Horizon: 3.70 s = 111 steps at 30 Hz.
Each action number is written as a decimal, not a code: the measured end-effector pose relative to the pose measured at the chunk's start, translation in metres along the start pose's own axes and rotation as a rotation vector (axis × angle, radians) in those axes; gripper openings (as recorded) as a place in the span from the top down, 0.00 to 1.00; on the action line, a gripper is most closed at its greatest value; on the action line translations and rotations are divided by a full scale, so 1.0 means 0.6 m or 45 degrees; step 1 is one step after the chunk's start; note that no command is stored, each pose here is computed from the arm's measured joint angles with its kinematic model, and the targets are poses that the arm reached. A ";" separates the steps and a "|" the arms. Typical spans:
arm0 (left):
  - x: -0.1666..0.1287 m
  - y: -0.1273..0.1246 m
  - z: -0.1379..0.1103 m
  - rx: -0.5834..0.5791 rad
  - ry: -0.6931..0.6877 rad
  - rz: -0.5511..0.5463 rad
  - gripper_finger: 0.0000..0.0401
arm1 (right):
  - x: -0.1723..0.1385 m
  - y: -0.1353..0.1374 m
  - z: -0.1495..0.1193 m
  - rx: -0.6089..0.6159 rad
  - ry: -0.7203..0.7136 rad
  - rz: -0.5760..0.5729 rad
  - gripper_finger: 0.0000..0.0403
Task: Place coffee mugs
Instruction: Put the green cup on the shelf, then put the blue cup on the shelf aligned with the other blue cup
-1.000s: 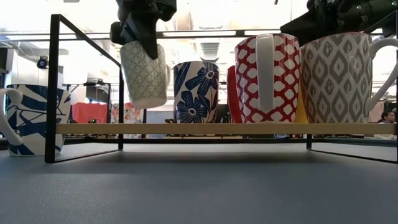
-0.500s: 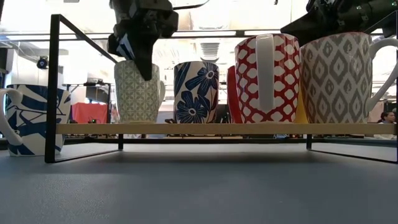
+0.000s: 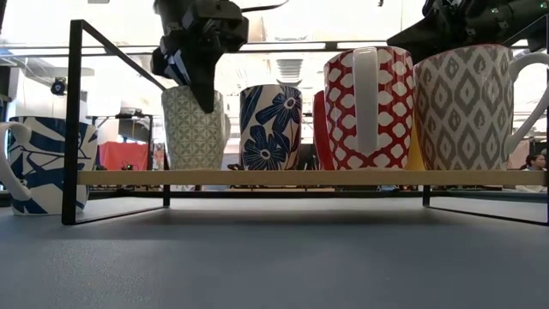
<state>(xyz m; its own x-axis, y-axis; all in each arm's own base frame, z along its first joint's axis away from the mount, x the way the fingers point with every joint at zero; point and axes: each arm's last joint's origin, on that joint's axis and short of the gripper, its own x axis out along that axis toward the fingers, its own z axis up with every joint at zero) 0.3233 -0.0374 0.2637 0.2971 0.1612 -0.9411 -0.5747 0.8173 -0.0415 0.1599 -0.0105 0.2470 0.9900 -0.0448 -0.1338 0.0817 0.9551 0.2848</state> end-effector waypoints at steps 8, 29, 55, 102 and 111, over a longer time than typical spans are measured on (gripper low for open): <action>-0.001 -0.006 0.003 0.007 -0.034 -0.033 0.94 | 0.000 0.000 0.000 0.000 0.000 0.000 0.83; -0.021 -0.016 0.009 -0.005 -0.065 -0.067 0.77 | 0.000 0.000 0.000 0.000 0.000 0.000 0.83; -0.175 0.043 -0.051 0.090 -0.190 0.108 0.77 | 0.000 0.000 0.000 0.000 0.001 0.000 0.83; -0.071 0.131 -0.260 0.510 0.196 -0.146 0.66 | 0.000 0.000 0.000 0.000 0.000 0.001 0.83; -0.071 0.134 -0.277 0.756 0.201 -0.117 0.66 | 0.000 0.000 0.001 0.000 0.000 0.000 0.83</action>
<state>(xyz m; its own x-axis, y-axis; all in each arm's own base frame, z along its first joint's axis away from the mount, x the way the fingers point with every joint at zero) 0.1376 -0.0702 0.2448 0.1827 0.0290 -0.9827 -0.0166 0.9995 0.0264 0.1600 -0.0105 0.2473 0.9900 -0.0450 -0.1335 0.0818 0.9552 0.2845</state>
